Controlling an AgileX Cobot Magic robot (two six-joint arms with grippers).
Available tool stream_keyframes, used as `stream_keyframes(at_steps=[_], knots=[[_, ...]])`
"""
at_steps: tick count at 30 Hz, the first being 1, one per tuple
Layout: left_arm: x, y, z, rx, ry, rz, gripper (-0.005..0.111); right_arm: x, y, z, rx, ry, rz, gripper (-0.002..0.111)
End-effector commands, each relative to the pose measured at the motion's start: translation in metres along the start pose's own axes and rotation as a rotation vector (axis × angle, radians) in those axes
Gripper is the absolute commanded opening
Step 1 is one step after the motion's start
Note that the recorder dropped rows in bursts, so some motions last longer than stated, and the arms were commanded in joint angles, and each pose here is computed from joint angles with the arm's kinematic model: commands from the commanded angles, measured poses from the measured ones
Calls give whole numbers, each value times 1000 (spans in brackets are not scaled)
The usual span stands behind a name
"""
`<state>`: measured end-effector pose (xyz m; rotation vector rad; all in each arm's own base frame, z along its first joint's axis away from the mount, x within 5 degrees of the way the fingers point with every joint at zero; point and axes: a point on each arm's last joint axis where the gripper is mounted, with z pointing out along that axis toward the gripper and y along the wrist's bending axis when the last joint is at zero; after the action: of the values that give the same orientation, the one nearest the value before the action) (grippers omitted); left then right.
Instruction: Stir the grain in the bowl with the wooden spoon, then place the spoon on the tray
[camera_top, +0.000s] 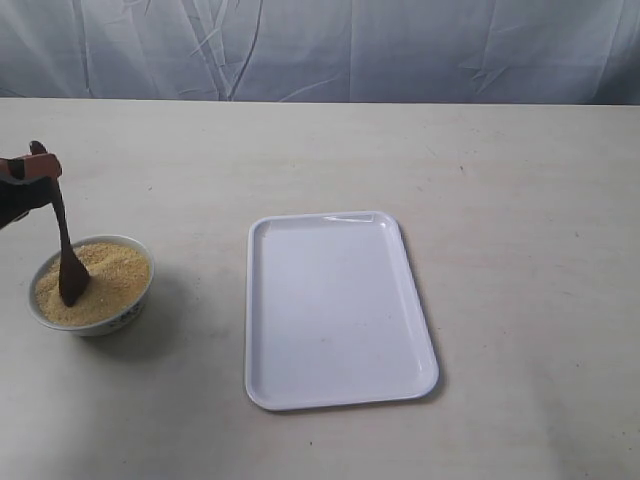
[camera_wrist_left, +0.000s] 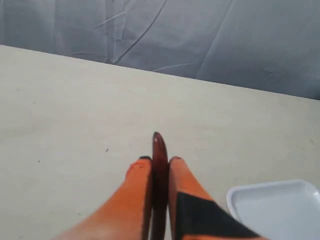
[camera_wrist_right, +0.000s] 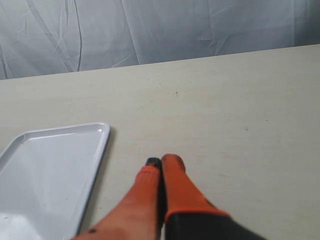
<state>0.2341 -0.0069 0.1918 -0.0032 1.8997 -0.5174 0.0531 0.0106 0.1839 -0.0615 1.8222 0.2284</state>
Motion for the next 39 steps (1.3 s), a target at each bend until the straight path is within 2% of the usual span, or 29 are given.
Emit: stream_keyframes(at_steps=[1,7,16,31,34,39], knots=[[8,4,5,-9,29,-40,0,-1,0,0,4,-16,-2,0],[15,10,12,-20,32,-126,0,-1,0,0,4,-16,-2,0],[8,10,11,-22,-39,-170,0,0,0,0,4,-13,-2,0],[-23,-7,-14,-31,-162,-74,0,0,0,0,3,-15,0,0],[-26,-7,-19,-65,-157,2,0,0,0,0,3,-15,0,0],[-21,2,-17,-151,-116,25,0,0,0,0,3,-15,0,0]])
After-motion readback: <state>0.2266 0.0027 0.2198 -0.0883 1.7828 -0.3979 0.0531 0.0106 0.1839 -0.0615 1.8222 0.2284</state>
